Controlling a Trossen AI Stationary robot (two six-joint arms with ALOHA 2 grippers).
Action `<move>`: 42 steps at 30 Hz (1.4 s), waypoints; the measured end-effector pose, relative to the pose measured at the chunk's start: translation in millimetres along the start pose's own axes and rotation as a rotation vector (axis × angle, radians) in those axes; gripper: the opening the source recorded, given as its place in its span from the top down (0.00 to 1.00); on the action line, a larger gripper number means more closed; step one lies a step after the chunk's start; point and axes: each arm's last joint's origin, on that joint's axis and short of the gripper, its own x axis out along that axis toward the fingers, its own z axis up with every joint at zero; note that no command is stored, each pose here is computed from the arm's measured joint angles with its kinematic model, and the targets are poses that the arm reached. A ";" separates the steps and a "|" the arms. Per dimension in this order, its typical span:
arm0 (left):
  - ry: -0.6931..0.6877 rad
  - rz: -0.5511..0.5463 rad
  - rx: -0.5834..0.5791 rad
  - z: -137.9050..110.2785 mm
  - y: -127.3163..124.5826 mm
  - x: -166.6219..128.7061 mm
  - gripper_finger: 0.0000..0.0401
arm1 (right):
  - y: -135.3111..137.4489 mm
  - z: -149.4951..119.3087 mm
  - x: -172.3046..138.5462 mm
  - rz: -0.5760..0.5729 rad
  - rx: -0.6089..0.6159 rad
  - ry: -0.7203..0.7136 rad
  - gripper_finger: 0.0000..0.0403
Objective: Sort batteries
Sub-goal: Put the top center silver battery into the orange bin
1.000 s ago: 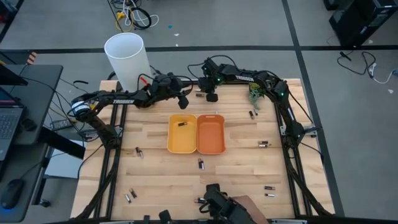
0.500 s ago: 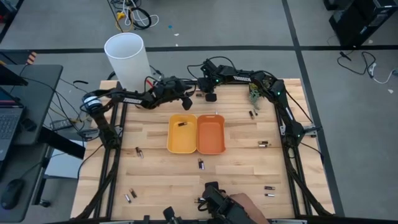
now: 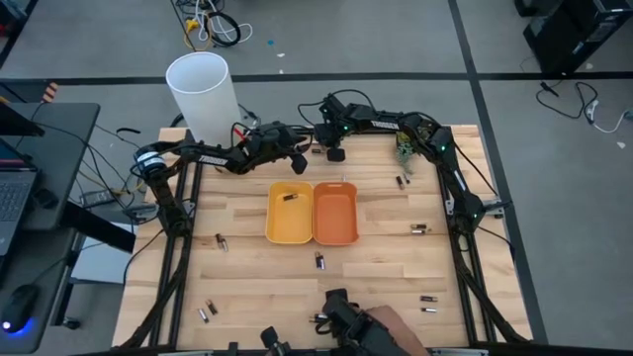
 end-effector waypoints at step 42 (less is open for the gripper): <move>0.523 -0.005 -0.159 22.5 82.6 45.7 0.61 | 1.3 -15.1 -19.4 0.171 0.349 0.049 0.85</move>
